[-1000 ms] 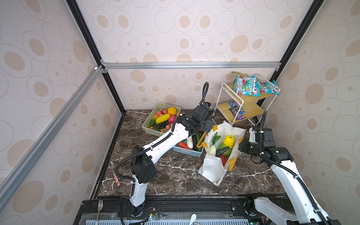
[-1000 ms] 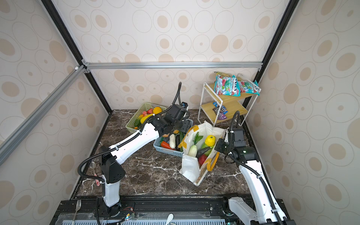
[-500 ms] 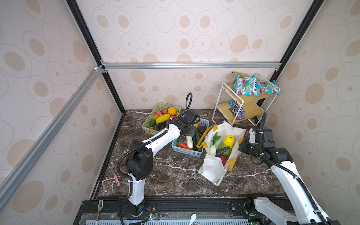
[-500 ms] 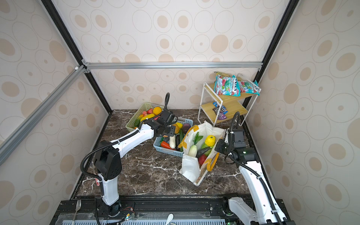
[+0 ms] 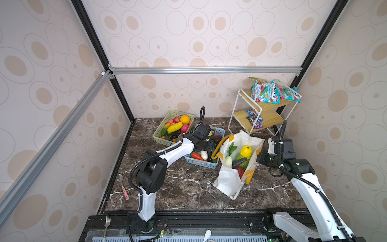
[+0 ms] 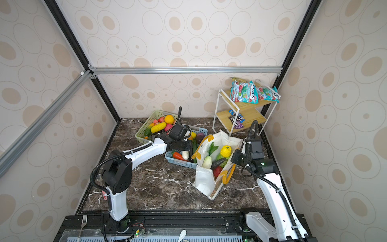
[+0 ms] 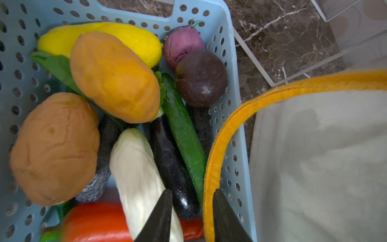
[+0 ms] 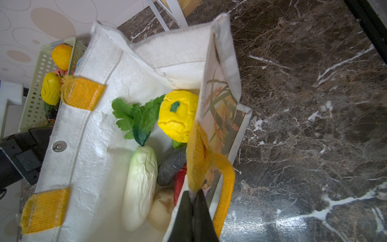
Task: Place the food into the grocery bag and tie it
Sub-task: 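Move the open left gripper from the bag down into the blue basket, then close the left gripper on the purple eggplant and lift it, then carry the purple eggplant with the left gripper over the white bag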
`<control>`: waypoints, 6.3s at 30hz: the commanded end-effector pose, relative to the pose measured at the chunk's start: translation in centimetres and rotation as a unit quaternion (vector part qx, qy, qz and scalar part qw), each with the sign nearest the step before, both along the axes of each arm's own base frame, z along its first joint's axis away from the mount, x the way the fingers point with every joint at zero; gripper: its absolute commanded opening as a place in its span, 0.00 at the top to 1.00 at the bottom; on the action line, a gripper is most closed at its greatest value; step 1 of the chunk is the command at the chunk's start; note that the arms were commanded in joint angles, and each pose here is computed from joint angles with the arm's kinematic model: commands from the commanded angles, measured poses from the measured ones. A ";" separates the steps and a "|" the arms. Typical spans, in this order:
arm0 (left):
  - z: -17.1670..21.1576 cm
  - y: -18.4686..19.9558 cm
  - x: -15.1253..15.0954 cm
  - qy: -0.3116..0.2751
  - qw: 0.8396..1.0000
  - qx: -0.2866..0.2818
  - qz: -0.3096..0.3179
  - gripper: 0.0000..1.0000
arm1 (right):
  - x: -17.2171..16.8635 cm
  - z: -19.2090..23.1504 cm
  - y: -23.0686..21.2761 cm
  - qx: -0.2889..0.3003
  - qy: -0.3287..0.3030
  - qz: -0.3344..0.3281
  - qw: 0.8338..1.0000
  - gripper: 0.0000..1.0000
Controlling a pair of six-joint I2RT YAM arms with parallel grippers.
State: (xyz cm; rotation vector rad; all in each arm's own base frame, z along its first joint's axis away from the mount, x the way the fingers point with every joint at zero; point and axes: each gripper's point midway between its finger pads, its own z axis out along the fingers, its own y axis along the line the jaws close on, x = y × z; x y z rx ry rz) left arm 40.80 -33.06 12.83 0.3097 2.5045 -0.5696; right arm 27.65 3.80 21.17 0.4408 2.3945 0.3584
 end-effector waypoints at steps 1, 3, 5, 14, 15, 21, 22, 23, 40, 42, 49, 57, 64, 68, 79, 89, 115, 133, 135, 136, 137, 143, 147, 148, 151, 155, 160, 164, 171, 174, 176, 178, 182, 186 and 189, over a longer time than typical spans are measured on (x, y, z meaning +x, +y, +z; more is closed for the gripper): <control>-1.2 -1.3 -0.2 0.017 1.000 -0.017 -0.010 0.66 | -0.7 -1.1 -0.1 0.002 0.021 -0.002 1.000 1.00; -1.8 -1.4 -0.4 0.022 1.000 -0.010 -0.010 0.64 | -0.6 -1.1 -0.1 0.003 0.020 -0.002 1.000 1.00; -2.4 -1.1 -0.4 0.026 1.000 0.001 -0.005 0.63 | -0.4 -1.1 0.0 0.006 0.018 -0.003 1.000 1.00; -4.6 0.2 -0.3 0.034 0.998 0.055 -0.003 0.52 | 0.1 -1.1 0.1 0.007 0.019 -0.002 1.000 1.00; -4.8 0.5 -0.2 0.033 0.997 0.068 -0.003 0.51 | 0.2 -1.0 0.1 0.007 0.018 -0.002 1.000 1.00; -5.6 2.6 0.3 0.031 0.989 0.142 0.008 0.48 | 0.3 -1.0 0.1 0.003 0.019 0.000 1.000 1.00; -5.7 2.7 0.3 0.032 0.988 0.148 0.008 0.48 | 0.3 -1.1 0.0 0.002 0.020 0.000 1.000 1.00; -5.7 2.8 0.4 0.032 0.988 0.151 0.009 0.49 | 0.3 -1.1 0.0 0.002 0.020 -0.001 1.000 1.00; -8.0 2.5 2.0 0.044 0.980 0.192 0.038 0.59 | 0.4 -0.3 -0.1 -0.002 0.013 0.001 1.000 1.00; -8.3 2.3 2.0 0.044 0.978 0.200 0.040 0.58 | 0.5 -0.1 0.0 -0.002 0.012 0.002 1.000 1.00; -9.1 2.2 2.4 0.046 0.974 0.216 0.044 0.54 | 0.5 0.2 -0.1 -0.004 0.011 0.002 1.000 1.00; -9.9 1.7 3.0 0.049 0.972 0.227 0.037 0.57 | 0.4 0.1 -0.1 -0.004 0.012 0.002 1.000 1.00; -10.4 1.2 2.9 0.061 0.973 0.221 0.035 0.65 | 0.3 0.0 -0.1 -0.004 0.012 0.001 1.000 1.00; -8.8 0.6 3.3 0.050 0.978 0.199 0.040 0.67 | 0.2 -0.1 -0.2 -0.006 0.013 0.000 1.000 1.00; -3.8 -0.8 3.8 0.028 0.990 0.134 0.044 0.69 | -0.2 -0.4 -0.3 -0.008 0.015 -0.002 1.000 1.00; -0.1 -1.0 4.0 0.006 0.993 0.102 0.050 0.69 | -0.5 -0.5 -0.3 -0.005 0.014 0.000 1.000 1.00; 9.8 -0.7 5.1 -0.059 0.997 0.013 0.057 0.68 | -0.7 -0.7 -0.2 -0.009 0.015 0.006 1.000 1.00; 15.5 -1.4 4.2 -0.086 0.994 -0.058 0.036 0.65 | -0.3 -0.2 0.0 0.000 0.010 0.003 1.000 1.00; 15.6 -1.6 4.0 -0.084 0.994 -0.064 0.032 0.65 | -0.1 -0.1 0.0 0.002 0.009 0.004 1.000 1.00; 15.8 -1.7 3.9 -0.084 0.994 -0.066 0.030 0.65 | -0.1 -0.1 0.0 0.002 0.010 0.004 1.000 1.00; 15.8 -1.7 3.9 -0.084 0.994 -0.068 0.029 0.65 | -0.1 -0.1 0.1 0.003 0.010 0.004 1.000 1.00; 16.6 -1.8 3.6 -0.087 0.993 -0.078 0.025 0.65 | 0.1 -0.2 0.2 0.006 0.012 0.006 1.000 1.00; 16.8 -2.0 3.3 -0.085 0.992 -0.086 0.021 0.64 | 0.2 -0.1 0.3 0.008 0.012 0.008 1.000 1.00; 16.8 -2.0 3.3 -0.084 0.992 -0.088 0.019 0.64 | 0.1 -0.1 0.3 0.008 0.013 0.007 1.000 1.00; 16.9 -2.1 3.2 -0.083 0.992 -0.093 0.019 0.64 | 0.0 -0.1 0.3 0.007 0.012 0.007 1.000 1.00; 17.0 -2.3 3.1 -0.081 0.991 -0.101 0.014 0.64 | -0.2 -0.3 0.2 0.006 0.014 0.005 1.000 1.00; 17.1 -2.5 2.9 -0.078 0.991 -0.109 0.009 0.64 | -0.5 -0.5 0.1 0.007 0.016 0.002 1.000 1.00; 17.6 -2.7 2.6 -0.079 0.989 -0.121 0.006 0.64 | -0.6 -0.5 0.1 0.008 0.016 0.001 1.000 1.00; 17.8 -3.4 1.9 -0.067 0.987 -0.149 -0.010 0.64 | -0.5 -0.7 0.2 0.014 0.015 -0.001 1.000 1.00; 17.7 -3.9 1.5 -0.059 0.984 -0.166 -0.017 0.64 | -0.5 -0.6 0.3 0.017 0.014 -0.001 1.000 1.00; 17.9 -4.1 1.3 -0.056 0.982 -0.178 -0.020 0.64 | -0.4 -0.5 0.3 0.017 0.012 -0.001 1.000 1.00; 18.0 -4.4 1.0 -0.052 0.981 -0.188 -0.025 0.63 | -0.4 -0.5 0.4 0.017 0.013 0.000 1.000 1.00; 18.3 -5.0 0.7 -0.044 0.976 -0.211 -0.035 0.63 | -0.4 -0.5 0.4 0.018 0.012 0.000 1.000 1.00; 18.2 -5.4 0.2 -0.034 0.972 -0.230 -0.043 0.63 | -0.4 -0.5 0.3 0.018 0.012 -0.001 1.000 1.00; 18.4 -5.6 -0.1 -0.033 0.970 -0.238 -0.046 0.63 | -0.5 -0.6 0.3 0.018 0.012 -0.001 1.000 1.00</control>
